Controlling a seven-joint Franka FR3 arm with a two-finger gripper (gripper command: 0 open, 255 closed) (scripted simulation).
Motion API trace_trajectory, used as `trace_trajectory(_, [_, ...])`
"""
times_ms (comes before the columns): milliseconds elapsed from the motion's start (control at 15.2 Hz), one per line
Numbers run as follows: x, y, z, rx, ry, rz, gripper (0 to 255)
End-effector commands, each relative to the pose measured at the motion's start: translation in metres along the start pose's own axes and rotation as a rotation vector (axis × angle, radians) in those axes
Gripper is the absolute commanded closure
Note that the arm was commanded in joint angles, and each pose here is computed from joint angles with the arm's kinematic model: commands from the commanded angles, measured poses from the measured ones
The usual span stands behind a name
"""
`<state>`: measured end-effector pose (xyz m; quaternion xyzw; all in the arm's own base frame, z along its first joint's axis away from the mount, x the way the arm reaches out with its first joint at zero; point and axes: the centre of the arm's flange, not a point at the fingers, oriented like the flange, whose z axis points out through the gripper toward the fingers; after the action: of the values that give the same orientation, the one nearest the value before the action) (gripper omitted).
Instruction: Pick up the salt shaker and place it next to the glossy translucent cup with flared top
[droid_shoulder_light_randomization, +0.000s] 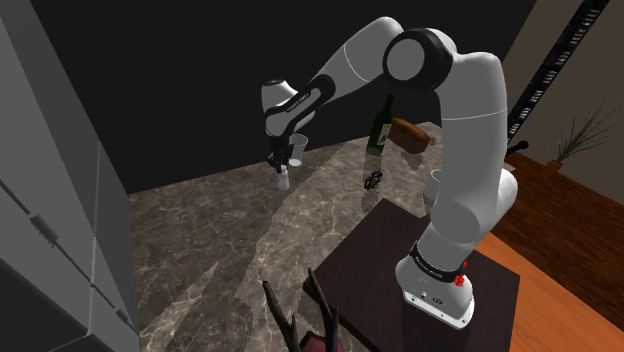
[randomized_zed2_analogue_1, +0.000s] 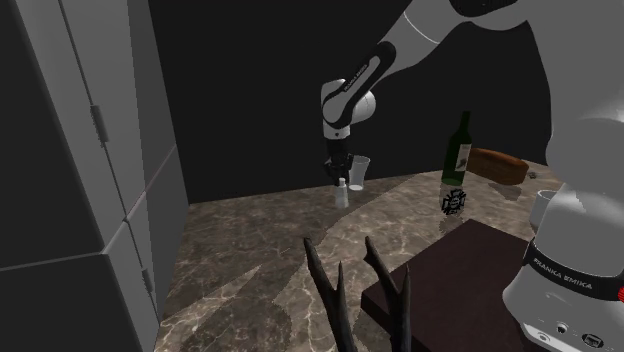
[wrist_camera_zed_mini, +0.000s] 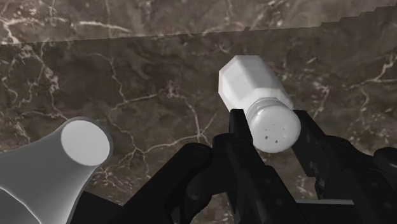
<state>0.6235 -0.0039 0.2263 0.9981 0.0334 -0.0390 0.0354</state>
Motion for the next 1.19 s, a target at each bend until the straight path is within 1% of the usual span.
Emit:
trace_trajectory(0, [0.0,0.0,0.001,0.0,0.001,0.0,255])
trace_trajectory(264, [0.0,0.0,0.001,0.0,0.001,0.0,255])
trace_trajectory(330, [0.0,0.0,0.001,0.0,0.001,0.0,0])
trace_trajectory(660, [0.0,0.0,0.001,0.0,0.001,0.0,0])
trace_trajectory(924, [0.0,0.0,-0.049,0.0,0.001,0.0,0])
trace_trajectory(1122, [0.0,0.0,-0.049,0.0,0.001,0.0,0])
